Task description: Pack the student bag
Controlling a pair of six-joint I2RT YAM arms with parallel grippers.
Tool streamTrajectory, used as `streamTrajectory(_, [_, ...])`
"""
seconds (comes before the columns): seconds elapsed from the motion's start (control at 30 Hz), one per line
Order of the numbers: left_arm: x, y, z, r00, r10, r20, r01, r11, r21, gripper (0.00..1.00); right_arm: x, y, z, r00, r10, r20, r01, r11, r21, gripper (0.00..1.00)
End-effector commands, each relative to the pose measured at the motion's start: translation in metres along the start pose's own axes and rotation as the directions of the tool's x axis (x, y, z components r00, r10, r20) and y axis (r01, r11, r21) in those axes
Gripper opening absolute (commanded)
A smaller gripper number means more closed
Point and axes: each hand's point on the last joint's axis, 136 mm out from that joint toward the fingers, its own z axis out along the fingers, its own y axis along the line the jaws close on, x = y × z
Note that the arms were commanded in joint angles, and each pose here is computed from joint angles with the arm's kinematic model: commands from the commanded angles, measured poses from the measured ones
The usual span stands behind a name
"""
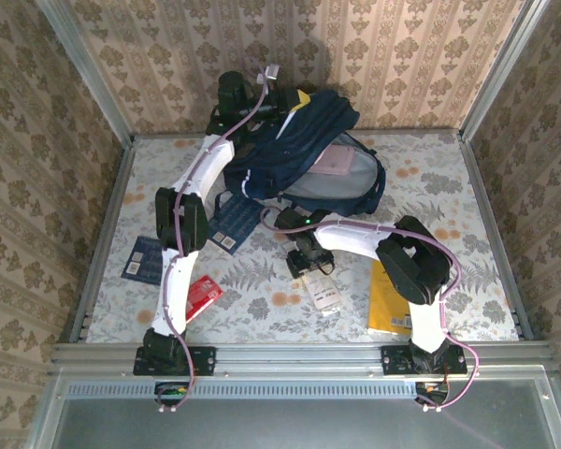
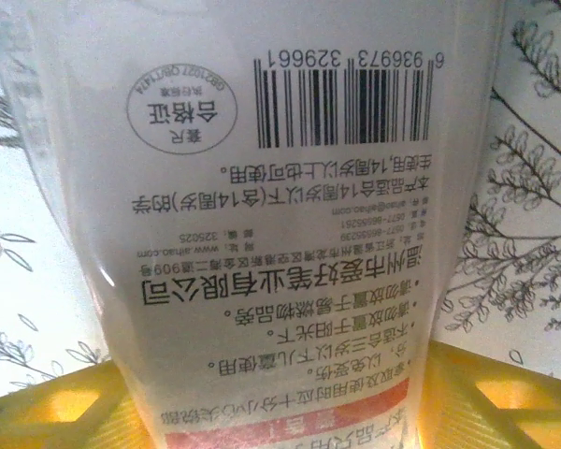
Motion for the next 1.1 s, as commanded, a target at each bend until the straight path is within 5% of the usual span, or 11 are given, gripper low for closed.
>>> streamTrajectory(0.0, [-0.007,-0.102,-0.013,0.969,0.245,0.041,-0.248,0.959,0.134,0.00,0.022,-0.007,-0.005,0.998,-0.017,-0.061,0.018,1.000,0.016,0.63])
streamTrajectory(0.5, [-0.012,-0.101,-0.018,0.968,0.246,0.055,-0.251,0.959,0.131,0.00,0.011,-0.009,-0.085,0.990,0.048,0.136,-0.033,0.993,-0.112,0.64])
streamTrajectory(0.63, [-0.013,-0.099,-0.018,0.969,0.240,0.056,-0.246,0.960,0.132,0.00,0.018,-0.025,-0.078,0.990,0.077,0.121,-0.069,0.995,-0.073,0.81])
streamTrajectory(0.77, [-0.011,-0.094,-0.016,0.972,0.231,0.051,-0.235,0.965,0.118,0.00,0.021,-0.032,-0.065,0.991,0.077,0.109,-0.072,0.996,-0.054,0.84])
streamTrajectory(1.07, [0.025,-0.014,0.016,0.989,0.144,-0.030,-0.146,0.987,-0.064,0.03,-0.007,-0.028,-0.097,0.915,0.279,0.290,-0.142,0.898,-0.415,0.77])
